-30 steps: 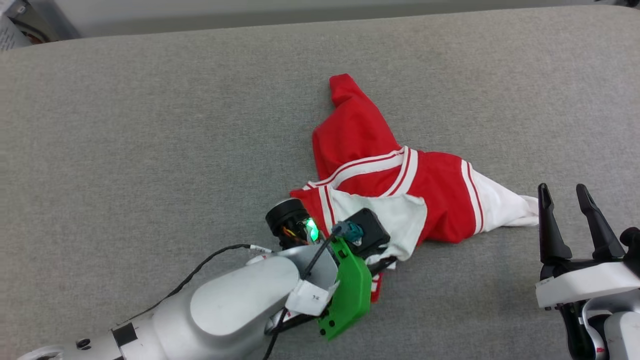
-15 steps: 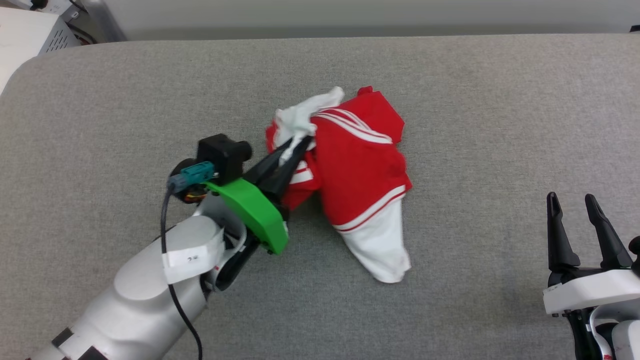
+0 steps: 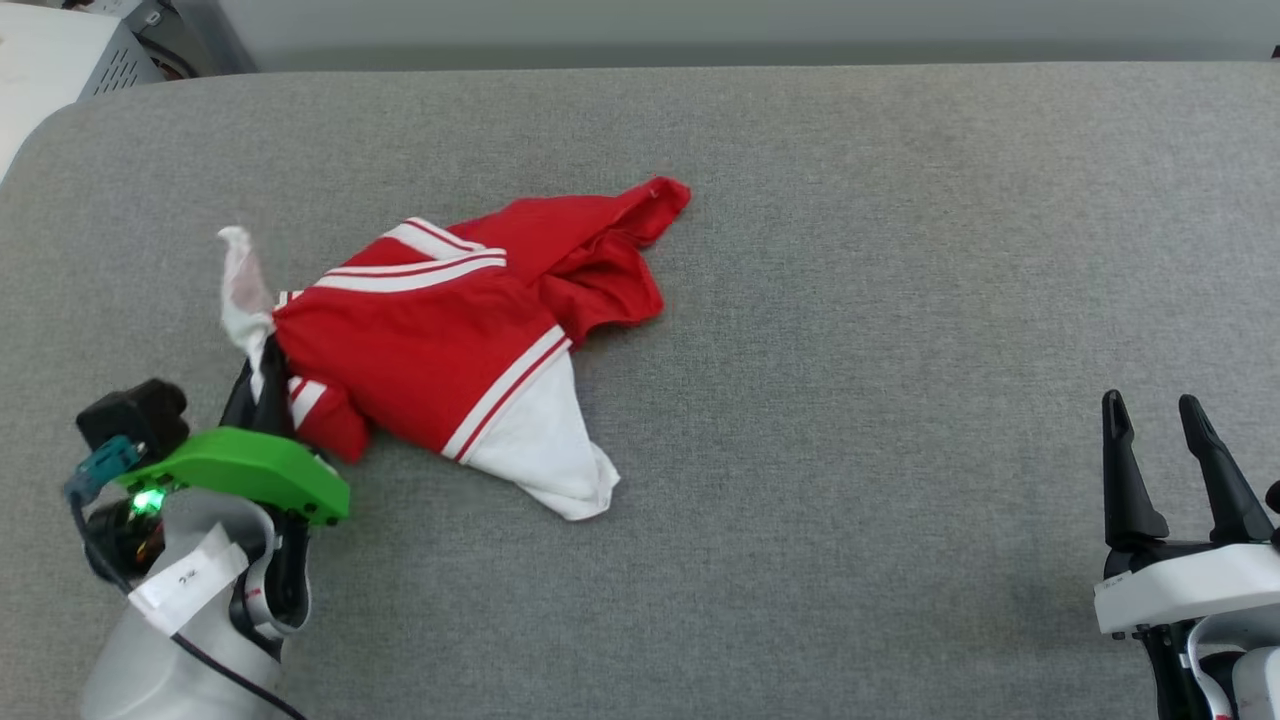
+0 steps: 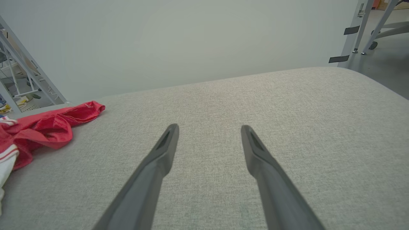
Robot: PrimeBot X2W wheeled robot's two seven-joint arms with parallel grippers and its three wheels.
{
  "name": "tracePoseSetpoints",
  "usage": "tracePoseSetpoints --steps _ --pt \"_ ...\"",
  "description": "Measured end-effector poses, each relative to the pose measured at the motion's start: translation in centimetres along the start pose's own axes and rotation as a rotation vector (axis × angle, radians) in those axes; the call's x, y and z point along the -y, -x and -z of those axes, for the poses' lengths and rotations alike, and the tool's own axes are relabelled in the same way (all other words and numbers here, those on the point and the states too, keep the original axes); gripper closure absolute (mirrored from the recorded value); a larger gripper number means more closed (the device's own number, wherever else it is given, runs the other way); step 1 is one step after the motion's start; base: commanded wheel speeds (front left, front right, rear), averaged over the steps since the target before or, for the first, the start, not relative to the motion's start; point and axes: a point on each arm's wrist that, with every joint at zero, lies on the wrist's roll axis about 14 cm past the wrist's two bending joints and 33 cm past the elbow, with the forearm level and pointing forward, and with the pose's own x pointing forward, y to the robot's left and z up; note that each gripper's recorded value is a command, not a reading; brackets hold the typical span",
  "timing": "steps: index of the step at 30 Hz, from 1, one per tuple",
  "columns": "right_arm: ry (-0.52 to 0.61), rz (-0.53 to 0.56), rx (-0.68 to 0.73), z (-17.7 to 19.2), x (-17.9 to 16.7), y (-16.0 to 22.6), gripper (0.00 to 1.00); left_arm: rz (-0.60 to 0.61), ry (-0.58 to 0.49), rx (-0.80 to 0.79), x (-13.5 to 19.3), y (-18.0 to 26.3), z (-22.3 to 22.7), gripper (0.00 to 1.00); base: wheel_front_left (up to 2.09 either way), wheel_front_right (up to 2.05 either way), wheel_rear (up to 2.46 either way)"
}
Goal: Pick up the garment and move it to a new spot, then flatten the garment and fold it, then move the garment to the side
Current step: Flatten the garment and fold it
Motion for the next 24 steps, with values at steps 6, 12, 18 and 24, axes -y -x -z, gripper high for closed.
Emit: tracePoseSetpoints --steps 6,12,18,24 --pt "-0.001 0.008 -0.001 -0.1 0.1 0.2 0.0 -0.219 -0.007 -0.02 -6.2 2.1 1.7 1.0 0.0 0.0 0.0" --pt "-0.005 0.014 0.006 -0.3 0.1 0.3 0.0 -0.296 -0.035 -0.114 -8.9 4.4 4.9 0.99 0.0 0.0 0.0" --pt "-0.006 0.007 0.016 -0.7 -0.1 0.5 0.0 -0.257 -0.158 -0.131 -8.9 4.6 4.8 0.0 0.0 0.0 0.0" --pt "-0.005 0.012 0.026 -1.1 0.0 1.0 0.0 -0.162 -0.301 0.069 -6.3 3.2 -1.7 0.0 0.0 0.0 0.0"
